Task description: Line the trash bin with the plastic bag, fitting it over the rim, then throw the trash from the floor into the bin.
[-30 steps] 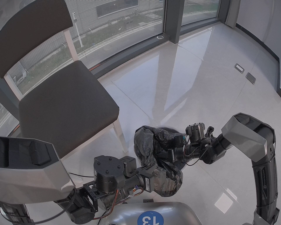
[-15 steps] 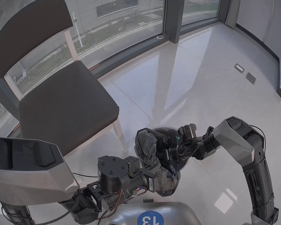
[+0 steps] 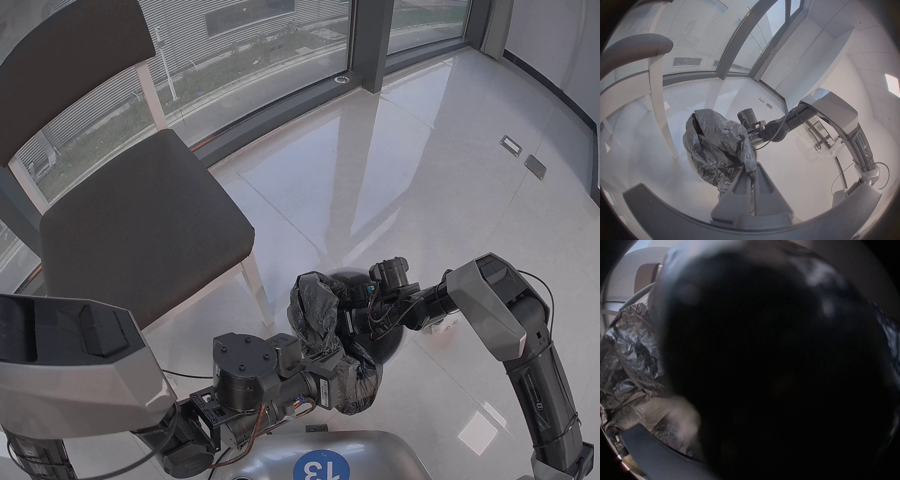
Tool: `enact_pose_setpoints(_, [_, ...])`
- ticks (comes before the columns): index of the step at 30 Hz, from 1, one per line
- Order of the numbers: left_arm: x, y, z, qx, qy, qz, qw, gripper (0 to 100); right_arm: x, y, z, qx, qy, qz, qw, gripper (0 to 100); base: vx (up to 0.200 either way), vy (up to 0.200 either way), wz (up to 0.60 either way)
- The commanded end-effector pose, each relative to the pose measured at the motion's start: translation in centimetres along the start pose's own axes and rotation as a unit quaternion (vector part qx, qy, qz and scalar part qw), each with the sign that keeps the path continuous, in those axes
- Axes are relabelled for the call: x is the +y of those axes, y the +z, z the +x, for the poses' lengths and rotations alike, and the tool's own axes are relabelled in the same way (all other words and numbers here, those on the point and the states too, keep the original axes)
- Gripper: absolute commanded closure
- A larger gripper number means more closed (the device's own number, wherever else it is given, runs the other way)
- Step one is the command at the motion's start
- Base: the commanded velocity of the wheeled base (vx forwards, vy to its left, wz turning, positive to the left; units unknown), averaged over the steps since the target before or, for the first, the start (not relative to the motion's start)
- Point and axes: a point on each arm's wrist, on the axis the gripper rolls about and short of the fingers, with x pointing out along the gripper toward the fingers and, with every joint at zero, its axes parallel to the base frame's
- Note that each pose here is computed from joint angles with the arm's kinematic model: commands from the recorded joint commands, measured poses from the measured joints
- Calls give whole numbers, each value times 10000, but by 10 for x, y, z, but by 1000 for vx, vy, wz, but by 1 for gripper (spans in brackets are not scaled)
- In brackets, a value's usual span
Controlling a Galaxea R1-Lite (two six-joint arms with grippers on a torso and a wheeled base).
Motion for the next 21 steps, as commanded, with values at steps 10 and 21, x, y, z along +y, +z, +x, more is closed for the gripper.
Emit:
enact_pose_setpoints(10, [0, -2, 2, 20, 11, -7, 10000, 100, 65, 7, -69, -18, 445, -39, 9990, 100, 0, 0, 0])
enact_pose_setpoints(21, [-1, -7, 3, 89, -6, -9, 10000, 100, 79, 4, -85, -407, 793, 211, 9958, 100, 0, 0, 0])
